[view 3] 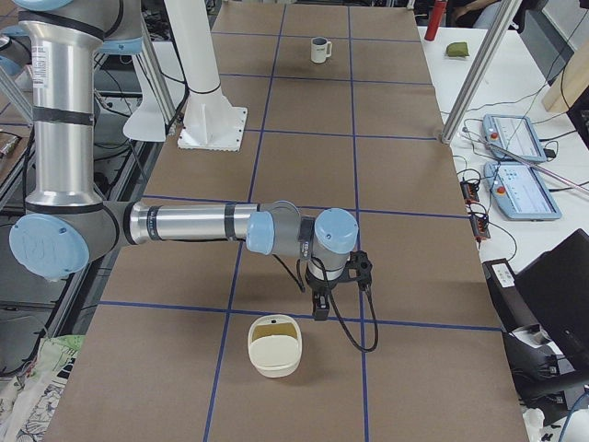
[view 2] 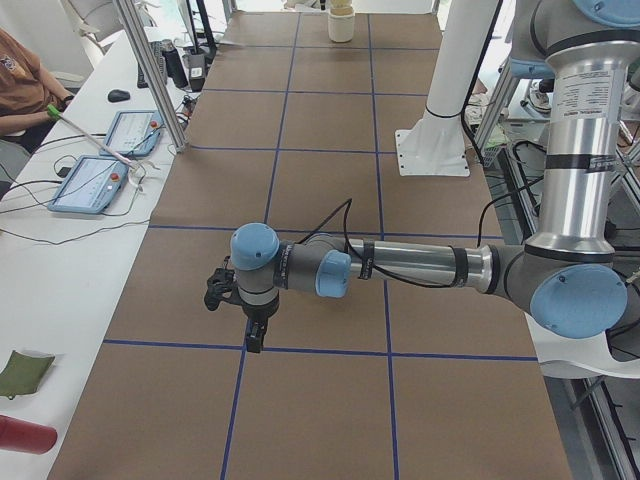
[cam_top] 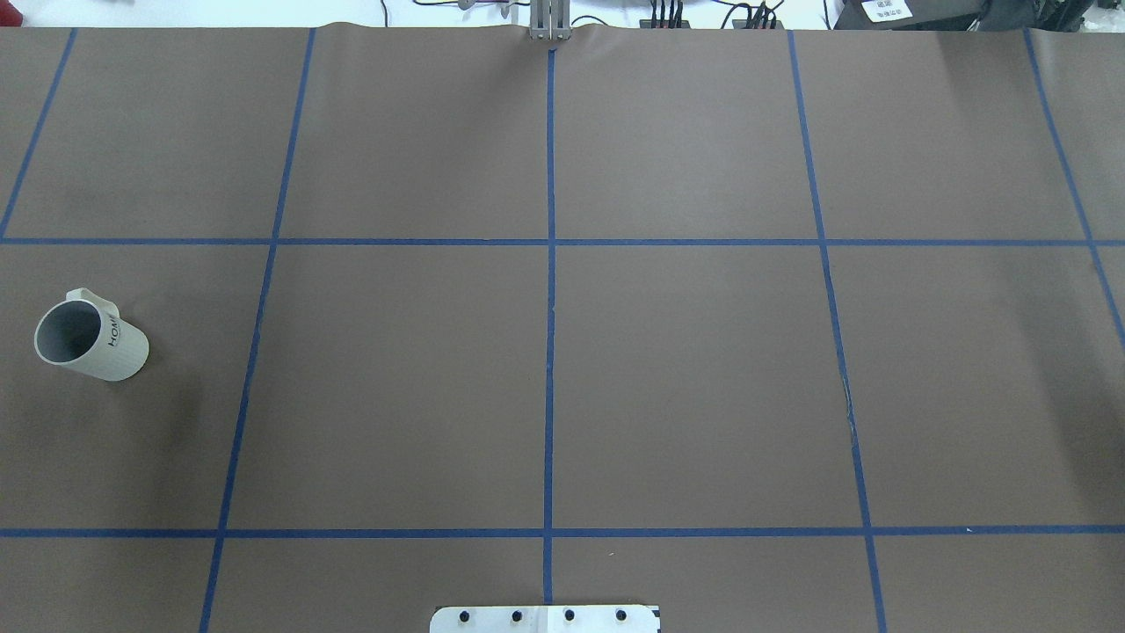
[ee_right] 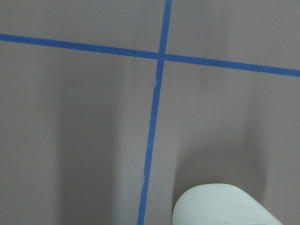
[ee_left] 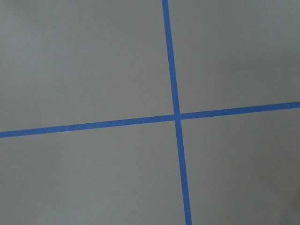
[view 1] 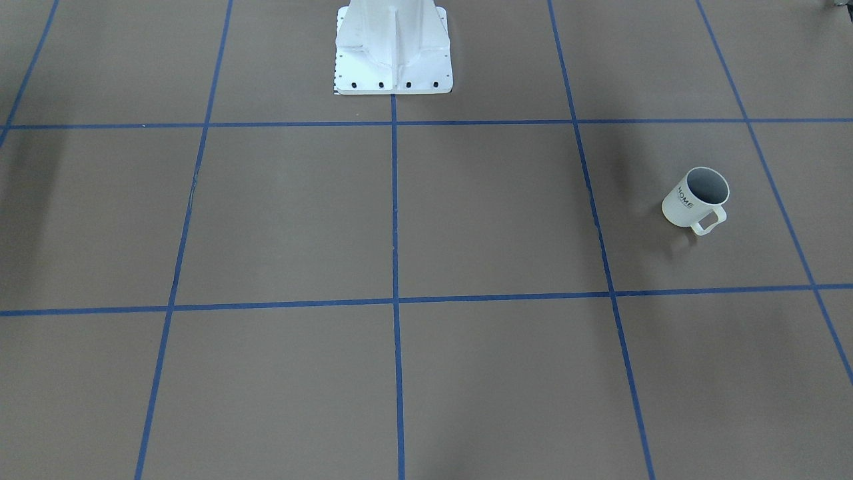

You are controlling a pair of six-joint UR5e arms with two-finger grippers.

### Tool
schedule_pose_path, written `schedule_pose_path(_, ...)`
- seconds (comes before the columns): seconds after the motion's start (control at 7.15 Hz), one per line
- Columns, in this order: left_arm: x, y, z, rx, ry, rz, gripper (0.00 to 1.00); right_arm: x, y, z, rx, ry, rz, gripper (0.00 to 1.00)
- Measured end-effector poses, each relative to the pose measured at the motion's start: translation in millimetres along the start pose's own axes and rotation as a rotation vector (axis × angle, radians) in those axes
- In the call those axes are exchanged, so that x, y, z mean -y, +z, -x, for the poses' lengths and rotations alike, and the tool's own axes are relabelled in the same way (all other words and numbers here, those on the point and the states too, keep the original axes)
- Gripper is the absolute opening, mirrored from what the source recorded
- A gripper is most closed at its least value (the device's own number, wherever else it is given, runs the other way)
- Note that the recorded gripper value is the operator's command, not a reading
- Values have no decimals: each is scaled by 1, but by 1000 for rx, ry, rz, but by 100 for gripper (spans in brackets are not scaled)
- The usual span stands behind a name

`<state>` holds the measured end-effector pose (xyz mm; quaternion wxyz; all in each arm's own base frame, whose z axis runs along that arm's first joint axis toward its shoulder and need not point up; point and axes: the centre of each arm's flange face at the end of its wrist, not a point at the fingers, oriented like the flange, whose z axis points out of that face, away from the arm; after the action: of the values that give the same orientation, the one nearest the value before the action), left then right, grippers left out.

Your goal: Left arm hands cup to right arm to dump lemon

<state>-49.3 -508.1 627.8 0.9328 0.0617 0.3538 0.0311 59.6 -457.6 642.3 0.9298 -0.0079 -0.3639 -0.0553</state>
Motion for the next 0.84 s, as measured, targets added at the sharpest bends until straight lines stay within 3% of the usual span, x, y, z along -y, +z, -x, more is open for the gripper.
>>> schedule_pose_path(0.42, 0, 1, 0, 1, 2, 2, 100, -2, -1, -24, -11, -3, -58, 100)
schedule_pose_path(0.84, 3, 0, -1, 1, 4, 0, 100, -3, 3, -30, -13, 2, -62, 100)
